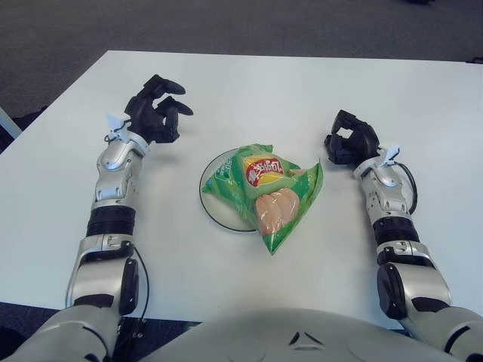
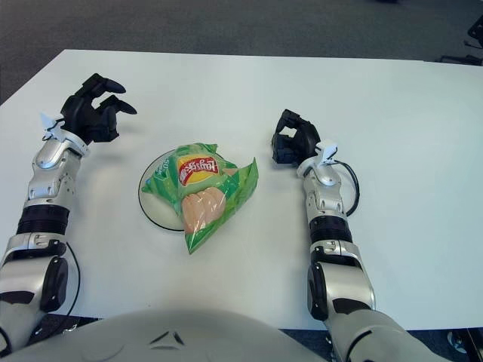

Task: Put the snack into the plate.

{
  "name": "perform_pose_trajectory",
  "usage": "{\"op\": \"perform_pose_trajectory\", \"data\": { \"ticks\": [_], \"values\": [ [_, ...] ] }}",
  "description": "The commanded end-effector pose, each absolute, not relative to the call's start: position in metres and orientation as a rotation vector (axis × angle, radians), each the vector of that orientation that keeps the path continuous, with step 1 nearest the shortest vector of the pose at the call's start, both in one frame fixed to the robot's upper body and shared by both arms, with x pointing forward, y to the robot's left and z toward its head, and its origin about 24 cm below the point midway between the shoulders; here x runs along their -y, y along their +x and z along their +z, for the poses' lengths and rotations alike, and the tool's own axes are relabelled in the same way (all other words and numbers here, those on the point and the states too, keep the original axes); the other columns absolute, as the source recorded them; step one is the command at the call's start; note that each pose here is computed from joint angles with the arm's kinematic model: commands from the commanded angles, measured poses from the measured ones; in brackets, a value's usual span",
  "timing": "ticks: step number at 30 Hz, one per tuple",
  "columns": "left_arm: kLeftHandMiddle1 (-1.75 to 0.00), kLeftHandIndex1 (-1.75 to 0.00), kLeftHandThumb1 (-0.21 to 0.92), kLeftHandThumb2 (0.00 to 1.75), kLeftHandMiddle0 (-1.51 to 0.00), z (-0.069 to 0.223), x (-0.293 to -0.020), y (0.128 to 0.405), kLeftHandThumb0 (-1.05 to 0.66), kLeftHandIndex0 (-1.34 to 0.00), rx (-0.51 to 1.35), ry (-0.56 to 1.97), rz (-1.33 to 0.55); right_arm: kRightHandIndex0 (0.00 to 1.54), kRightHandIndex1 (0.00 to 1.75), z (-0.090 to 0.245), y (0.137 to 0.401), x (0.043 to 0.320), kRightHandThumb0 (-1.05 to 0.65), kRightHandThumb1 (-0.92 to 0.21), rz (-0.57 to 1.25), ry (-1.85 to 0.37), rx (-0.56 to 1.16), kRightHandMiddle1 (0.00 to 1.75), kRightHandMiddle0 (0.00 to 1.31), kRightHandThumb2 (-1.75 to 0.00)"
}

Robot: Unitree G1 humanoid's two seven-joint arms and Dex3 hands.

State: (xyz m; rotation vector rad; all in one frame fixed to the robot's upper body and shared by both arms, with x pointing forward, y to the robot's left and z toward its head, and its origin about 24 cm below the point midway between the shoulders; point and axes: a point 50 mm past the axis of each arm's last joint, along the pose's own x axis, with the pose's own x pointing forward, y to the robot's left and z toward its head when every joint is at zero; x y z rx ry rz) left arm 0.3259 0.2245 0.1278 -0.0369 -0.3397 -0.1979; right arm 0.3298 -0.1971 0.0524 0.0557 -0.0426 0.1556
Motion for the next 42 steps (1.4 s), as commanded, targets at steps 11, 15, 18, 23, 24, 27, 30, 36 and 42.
{"op": "perform_pose_trajectory", "data": {
  "ticks": [11,15,18,23,24,27,30,36,42],
  "values": [
    [-1.75,-1.68,-0.06,1.73,-0.87,0.092,-0.227,0.314,-0.01,-0.72,0.279,-0.088,-0.054,1.36,1.75,0.011,0.31,0.198,-0.52,-0.23,0.12,0.098,-0.139,1.75,0.69,-1.43],
    [-1.75,-1.72,-0.06,1.74,-0.88,0.081,-0.227,0.311,-0.01,-0.7,0.266,-0.093,-0.019,1.36,1.75,0.011,0.31,0.197,-0.52,-0.23,0.12,0.105,-0.139,1.75,0.69,-1.43],
    [-1.75,-1.74,-0.06,1.74,-0.88,0.073,-0.226,0.307,-0.01,-0.69,0.251,-0.112,0.019,1.35,1.75,0.011,0.31,0.197,-0.52,-0.22,0.12,0.111,-0.139,1.75,0.69,-1.43],
    [-1.74,-1.74,-0.06,1.75,-0.88,0.068,-0.224,0.302,-0.01,-0.68,0.245,-0.122,0.052,1.35,1.75,0.011,0.31,0.196,-0.52,-0.22,0.119,0.115,-0.14,1.75,0.69,-1.43],
    [-1.74,-1.75,-0.06,1.75,-0.88,0.066,-0.222,0.3,-0.01,-0.68,0.242,-0.126,0.064,1.35,1.75,0.011,0.31,0.196,-0.52,-0.22,0.118,0.116,-0.141,1.75,0.69,-1.43],
    [-1.73,-1.75,-0.06,1.75,-0.89,0.061,-0.221,0.296,-0.01,-0.68,0.235,-0.133,0.087,1.35,1.75,0.011,0.31,0.195,-0.52,-0.22,0.117,0.118,-0.141,1.75,0.69,-1.43],
    [-1.73,-1.75,-0.06,1.75,-0.89,0.059,-0.222,0.294,-0.01,-0.68,0.224,-0.14,0.097,1.34,1.75,0.011,0.31,0.195,-0.52,-0.22,0.117,0.119,-0.14,1.75,0.69,-1.43],
    [-1.73,-1.75,-0.07,1.75,-0.9,0.052,-0.224,0.29,-0.01,-0.68,0.198,-0.157,0.112,1.34,1.75,0.011,0.31,0.195,-0.52,-0.23,0.114,0.12,-0.136,1.75,0.69,-1.43],
    [-1.72,-1.75,-0.07,1.75,-0.9,0.048,-0.222,0.285,-0.01,-0.68,0.186,-0.148,0.108,1.34,1.75,0.012,0.309,0.195,-0.52,-0.23,0.112,0.121,-0.134,1.75,0.69,-1.43]
  ]
}}
